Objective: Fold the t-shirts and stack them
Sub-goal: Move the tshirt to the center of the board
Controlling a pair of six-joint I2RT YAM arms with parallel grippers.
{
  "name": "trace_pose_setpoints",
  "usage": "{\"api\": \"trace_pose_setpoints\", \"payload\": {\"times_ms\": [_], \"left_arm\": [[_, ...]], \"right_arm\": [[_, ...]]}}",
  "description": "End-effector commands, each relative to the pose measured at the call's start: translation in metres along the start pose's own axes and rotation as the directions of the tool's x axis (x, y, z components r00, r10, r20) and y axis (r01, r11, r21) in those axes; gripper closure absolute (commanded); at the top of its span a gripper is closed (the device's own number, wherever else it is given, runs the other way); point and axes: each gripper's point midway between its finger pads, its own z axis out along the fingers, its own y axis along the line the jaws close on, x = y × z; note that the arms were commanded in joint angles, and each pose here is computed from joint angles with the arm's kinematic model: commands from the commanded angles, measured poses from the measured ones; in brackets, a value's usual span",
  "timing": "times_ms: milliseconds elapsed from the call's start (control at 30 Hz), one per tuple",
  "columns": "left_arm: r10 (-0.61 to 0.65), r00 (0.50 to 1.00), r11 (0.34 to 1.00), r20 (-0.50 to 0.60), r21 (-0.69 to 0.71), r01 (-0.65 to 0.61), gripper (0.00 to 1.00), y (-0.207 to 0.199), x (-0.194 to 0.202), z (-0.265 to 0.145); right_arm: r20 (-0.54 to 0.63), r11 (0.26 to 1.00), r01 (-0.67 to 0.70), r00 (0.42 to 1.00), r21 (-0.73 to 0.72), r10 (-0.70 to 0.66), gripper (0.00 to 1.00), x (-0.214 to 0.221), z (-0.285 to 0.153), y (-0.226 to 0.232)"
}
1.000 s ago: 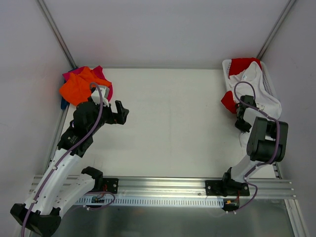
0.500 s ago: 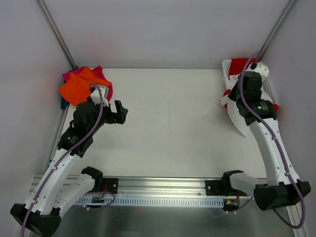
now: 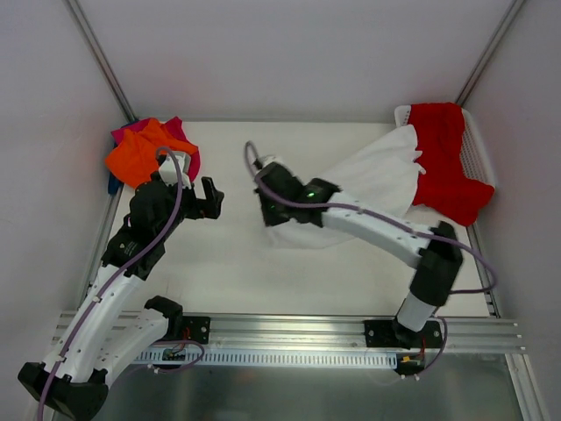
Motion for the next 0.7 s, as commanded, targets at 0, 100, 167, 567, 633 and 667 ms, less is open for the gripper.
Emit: {"api": "trace_pose_setpoints", "payload": {"times_ms": [0,100,167,567,633,667], "left_arm": [[0.015,0.997,0.998,0.075,-0.069,-0.010,0.01,0.011,-0.020,-0.011],[0.013,0.994,0.989,0.104,-0.150,0.003,0.01,0.026,-0.024,-0.016],[0.015,0.994,0.983,0.112,-0.186,0.006,0.01,0.032,-0.025,-0.018],[0.021,0.993,0.955,0.120,-0.296,0.016,0.01,0.051,-0.027,-0.020],[0.017,0.994,0.957,0.111,-0.290,0.016,0.01,0.050,-0.026,-0.019],[0.011,0.993,0.959,0.114,-0.283,0.021,0.01,0.049,-0.028,-0.019]], "right_arm": [[-0.168,0.981,0.063,0.981,-0.184,-0.095,0.99,0.051,0.017,0.085],[-0.263,0.947,0.110,0.945,-0.303,-0.194,0.99,0.085,0.031,0.138],[-0.283,0.916,0.150,0.922,-0.372,-0.265,1.00,0.101,0.029,0.165],[-0.223,0.765,0.342,0.821,-0.546,-0.526,1.00,0.148,-0.100,0.130],[-0.206,0.789,0.367,0.831,-0.493,-0.516,0.99,0.142,-0.123,0.098],[-0.160,0.810,0.398,0.850,-0.430,-0.502,1.00,0.125,-0.134,0.083]]}}
